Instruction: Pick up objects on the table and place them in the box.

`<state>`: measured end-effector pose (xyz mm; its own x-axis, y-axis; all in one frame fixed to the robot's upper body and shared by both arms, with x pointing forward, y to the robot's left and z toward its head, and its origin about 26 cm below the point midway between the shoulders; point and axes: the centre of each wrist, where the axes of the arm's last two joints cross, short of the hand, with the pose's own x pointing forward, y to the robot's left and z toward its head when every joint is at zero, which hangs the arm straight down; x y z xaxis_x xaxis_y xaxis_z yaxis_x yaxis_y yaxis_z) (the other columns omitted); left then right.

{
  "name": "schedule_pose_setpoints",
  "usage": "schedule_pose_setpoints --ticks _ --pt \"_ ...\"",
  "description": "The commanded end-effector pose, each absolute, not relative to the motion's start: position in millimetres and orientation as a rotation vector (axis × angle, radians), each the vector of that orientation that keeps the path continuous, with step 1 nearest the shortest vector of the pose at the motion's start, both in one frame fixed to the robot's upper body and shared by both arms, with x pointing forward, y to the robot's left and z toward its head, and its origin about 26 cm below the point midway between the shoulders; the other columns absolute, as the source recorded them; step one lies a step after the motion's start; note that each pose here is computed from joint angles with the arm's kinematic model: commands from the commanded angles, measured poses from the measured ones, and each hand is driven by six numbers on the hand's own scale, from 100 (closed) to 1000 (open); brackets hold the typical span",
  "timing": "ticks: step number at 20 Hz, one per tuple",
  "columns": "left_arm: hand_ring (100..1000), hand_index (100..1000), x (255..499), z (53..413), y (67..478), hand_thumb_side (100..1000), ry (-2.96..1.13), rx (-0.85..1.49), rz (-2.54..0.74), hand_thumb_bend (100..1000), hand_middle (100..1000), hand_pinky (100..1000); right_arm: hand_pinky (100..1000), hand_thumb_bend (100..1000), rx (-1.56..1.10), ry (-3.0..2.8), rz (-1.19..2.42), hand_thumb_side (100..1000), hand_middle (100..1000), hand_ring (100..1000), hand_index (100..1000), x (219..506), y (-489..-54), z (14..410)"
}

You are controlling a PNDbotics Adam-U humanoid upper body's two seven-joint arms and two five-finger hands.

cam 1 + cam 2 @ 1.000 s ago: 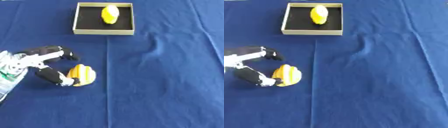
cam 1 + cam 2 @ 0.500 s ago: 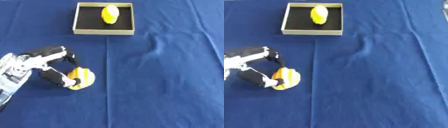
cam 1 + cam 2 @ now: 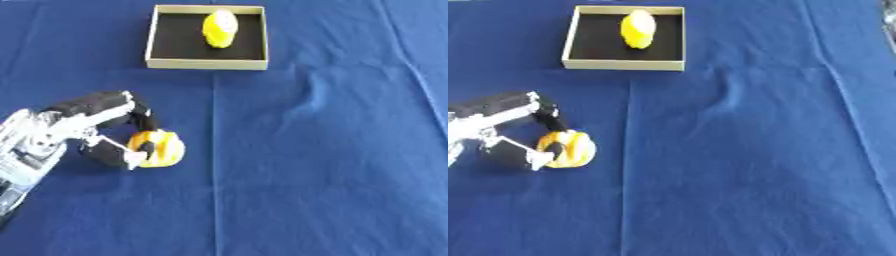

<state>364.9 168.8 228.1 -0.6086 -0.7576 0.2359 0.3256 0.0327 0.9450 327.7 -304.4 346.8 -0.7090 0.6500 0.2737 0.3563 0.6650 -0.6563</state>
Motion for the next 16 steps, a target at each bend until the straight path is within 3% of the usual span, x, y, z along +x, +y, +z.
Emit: schedule_pose_setpoints --ticks 1,6,16 --pt "605 538 361 240 168 100 -1.543 0.478 -1.689 100 517 696 904 100 -0.789 -2.406 0.783 655 874 947 912 325 -308 354" --pt "567 503 351 254 167 100 -1.632 0.529 -1.687 100 487 673 905 100 -0.779 -2.389 0.775 693 874 949 913 328 -312 351" --pt "557 498 319 322 176 100 -1.954 0.729 -1.746 100 480 677 906 100 -0.773 -2.385 0.788 719 873 948 915 329 -313 349"
